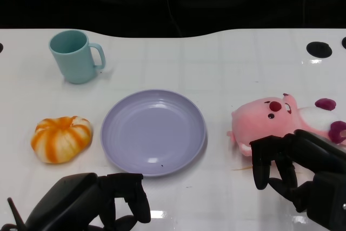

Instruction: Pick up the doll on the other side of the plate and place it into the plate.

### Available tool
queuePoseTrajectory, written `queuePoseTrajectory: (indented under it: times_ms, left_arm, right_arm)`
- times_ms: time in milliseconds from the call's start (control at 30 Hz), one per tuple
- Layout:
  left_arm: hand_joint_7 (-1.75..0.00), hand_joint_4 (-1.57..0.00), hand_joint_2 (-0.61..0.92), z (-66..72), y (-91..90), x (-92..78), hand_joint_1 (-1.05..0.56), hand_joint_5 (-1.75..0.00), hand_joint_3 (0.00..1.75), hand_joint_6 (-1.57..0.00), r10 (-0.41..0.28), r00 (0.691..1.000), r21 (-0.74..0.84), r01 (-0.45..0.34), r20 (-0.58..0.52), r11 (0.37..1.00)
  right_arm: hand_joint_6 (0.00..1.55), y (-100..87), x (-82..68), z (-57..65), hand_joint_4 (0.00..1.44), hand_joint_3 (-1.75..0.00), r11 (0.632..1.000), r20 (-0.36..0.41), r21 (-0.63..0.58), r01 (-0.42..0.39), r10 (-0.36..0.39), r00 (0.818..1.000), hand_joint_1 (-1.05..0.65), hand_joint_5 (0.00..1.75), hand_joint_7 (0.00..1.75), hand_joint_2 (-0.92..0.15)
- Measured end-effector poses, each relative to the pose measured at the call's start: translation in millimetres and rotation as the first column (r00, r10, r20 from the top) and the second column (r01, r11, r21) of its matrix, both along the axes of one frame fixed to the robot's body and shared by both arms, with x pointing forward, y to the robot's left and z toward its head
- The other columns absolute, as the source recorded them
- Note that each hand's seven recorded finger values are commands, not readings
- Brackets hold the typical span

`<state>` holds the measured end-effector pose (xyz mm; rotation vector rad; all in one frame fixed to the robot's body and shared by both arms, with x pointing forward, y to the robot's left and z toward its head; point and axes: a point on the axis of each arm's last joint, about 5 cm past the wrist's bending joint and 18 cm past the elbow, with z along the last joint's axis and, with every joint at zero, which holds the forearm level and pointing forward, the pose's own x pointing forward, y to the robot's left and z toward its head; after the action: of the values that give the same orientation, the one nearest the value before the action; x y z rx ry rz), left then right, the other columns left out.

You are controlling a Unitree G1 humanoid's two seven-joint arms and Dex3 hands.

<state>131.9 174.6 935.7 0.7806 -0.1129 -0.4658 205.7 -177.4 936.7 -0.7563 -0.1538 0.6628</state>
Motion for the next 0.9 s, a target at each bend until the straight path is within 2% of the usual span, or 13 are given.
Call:
queuePoseTrajectory:
  times_ms: [900]
  left_arm:
    - [-1.19, -0.69, 0.68, 0.1, -0.1, 0.6, -0.22, -1.52, 0.82, -0.71, -0.002, 1.0, 0.0, 0.002, 0.003, 1.0]
  right_arm:
    - [0.77, -0.3, 0.6, -0.7, 0.84, -1.31, 1.0, -0.004, -0.003, 0.002, -0.002, 1.0, -0.07, 1.75, 1.46, -0.36]
